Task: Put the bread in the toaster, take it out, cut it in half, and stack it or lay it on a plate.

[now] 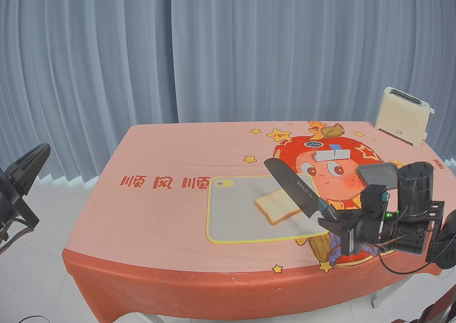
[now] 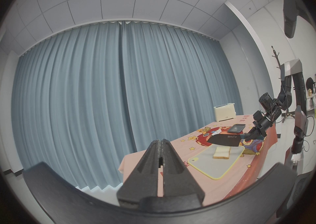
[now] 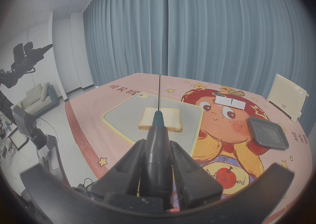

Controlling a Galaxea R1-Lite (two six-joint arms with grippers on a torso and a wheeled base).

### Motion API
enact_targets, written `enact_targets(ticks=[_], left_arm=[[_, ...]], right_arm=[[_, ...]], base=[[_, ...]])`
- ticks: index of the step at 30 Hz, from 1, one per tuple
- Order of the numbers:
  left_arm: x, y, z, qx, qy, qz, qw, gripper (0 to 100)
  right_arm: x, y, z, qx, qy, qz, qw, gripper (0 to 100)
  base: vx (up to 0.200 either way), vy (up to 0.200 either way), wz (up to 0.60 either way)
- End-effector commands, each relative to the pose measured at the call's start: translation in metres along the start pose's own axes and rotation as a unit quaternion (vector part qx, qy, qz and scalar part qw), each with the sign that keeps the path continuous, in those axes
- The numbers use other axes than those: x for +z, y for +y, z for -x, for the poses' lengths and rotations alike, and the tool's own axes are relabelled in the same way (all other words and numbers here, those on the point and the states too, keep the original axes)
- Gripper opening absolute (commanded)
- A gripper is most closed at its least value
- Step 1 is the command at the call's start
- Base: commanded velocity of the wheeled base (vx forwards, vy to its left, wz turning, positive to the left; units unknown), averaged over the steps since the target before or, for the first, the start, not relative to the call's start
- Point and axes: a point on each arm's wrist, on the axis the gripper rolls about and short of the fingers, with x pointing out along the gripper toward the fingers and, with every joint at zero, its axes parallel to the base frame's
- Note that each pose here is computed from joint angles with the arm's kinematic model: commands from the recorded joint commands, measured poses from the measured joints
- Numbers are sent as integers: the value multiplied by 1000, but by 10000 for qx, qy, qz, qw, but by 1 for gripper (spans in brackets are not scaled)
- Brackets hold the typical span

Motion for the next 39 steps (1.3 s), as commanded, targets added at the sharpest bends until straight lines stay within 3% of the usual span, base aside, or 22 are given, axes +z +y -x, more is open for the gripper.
enact_targets(ticks=[1,12,20,30,32,39], left_arm=[[-3,0,-14,-167,170,53,9997,0],[10,11,-60,-167,214,39,9996,0],[8,15,-84,-250,327,47,9991,0],[18,11,-111,-527,188,62,9984,0],[18,5,-117,-704,183,93,9973,0],[-1,-4,-113,-855,516,197,9948,0]], right_arm=[[-2,1,-2,16,58,9,10000,0],[-3,1,-1,16,58,9,10000,0],[-3,2,-1,28,66,17,10000,0],[-3,1,-2,22,66,13,10000,0],[-3,1,-3,15,81,9,10000,0],[-4,2,-4,34,97,13,9999,0]], base=[[0,0,0],[0,0,0],[0,0,0],[0,0,0],[0,0,0],[0,0,0]])
